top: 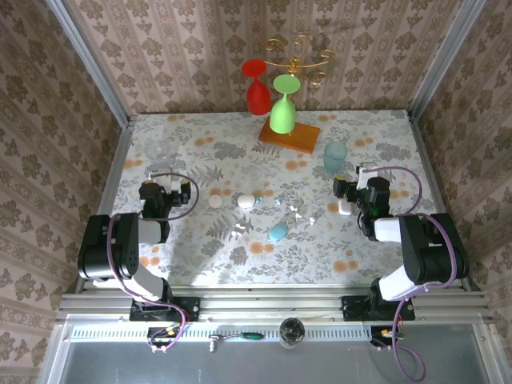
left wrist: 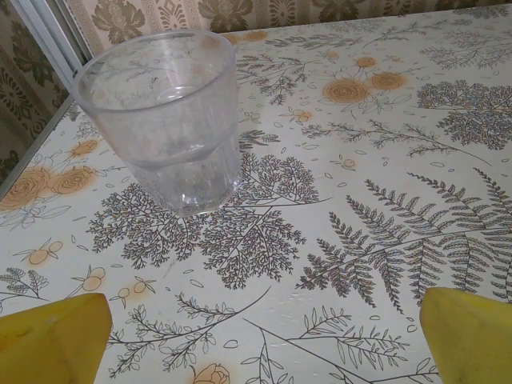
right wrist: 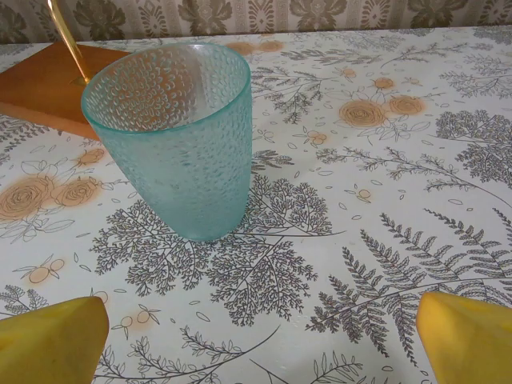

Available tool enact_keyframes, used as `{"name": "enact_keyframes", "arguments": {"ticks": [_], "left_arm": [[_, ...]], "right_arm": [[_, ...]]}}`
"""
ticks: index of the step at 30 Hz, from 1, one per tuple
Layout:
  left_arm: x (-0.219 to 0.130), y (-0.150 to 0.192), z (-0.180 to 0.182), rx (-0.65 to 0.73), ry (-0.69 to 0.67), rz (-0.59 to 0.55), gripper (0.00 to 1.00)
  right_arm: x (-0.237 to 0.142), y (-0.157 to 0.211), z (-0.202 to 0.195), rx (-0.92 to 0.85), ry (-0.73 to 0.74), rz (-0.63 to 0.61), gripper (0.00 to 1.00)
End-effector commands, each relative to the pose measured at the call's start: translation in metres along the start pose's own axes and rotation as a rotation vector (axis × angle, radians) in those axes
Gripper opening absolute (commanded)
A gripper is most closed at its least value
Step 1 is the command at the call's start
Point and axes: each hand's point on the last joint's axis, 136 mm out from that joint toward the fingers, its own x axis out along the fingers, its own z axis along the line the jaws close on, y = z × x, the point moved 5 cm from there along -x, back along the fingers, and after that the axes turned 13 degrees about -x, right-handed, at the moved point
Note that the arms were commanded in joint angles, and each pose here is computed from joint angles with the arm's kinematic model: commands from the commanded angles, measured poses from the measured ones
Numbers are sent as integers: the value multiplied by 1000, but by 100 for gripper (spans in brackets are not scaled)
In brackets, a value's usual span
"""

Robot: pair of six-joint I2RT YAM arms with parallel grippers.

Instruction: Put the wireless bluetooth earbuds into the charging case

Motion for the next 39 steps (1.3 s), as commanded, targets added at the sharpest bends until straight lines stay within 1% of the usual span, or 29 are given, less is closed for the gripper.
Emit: {"name": "enact_keyframes", "arguments": {"ticks": [1, 22, 30, 33, 37, 39], "left_arm": [[1, -8, -1, 14, -4, -22, 100], [2, -8, -1, 14, -2, -21, 100], [-1, -9, 0, 12, -19, -40, 100], [-9, -15, -1, 24, -49, -74, 100], [-21, -33, -7, 51, -81, -81, 100], [-26, -43, -15, 81, -76, -79, 100]], "right_arm": [[2, -5, -2, 4, 24, -14, 100], [2, -5, -2, 3, 24, -15, 100], [1, -6, -2, 4, 25, -20, 100], [-3, -13, -3, 2, 21, -18, 100], [-20, -38, -7, 6, 19, -10, 100], [-28, -44, -7, 19, 18, -8, 100]]}}
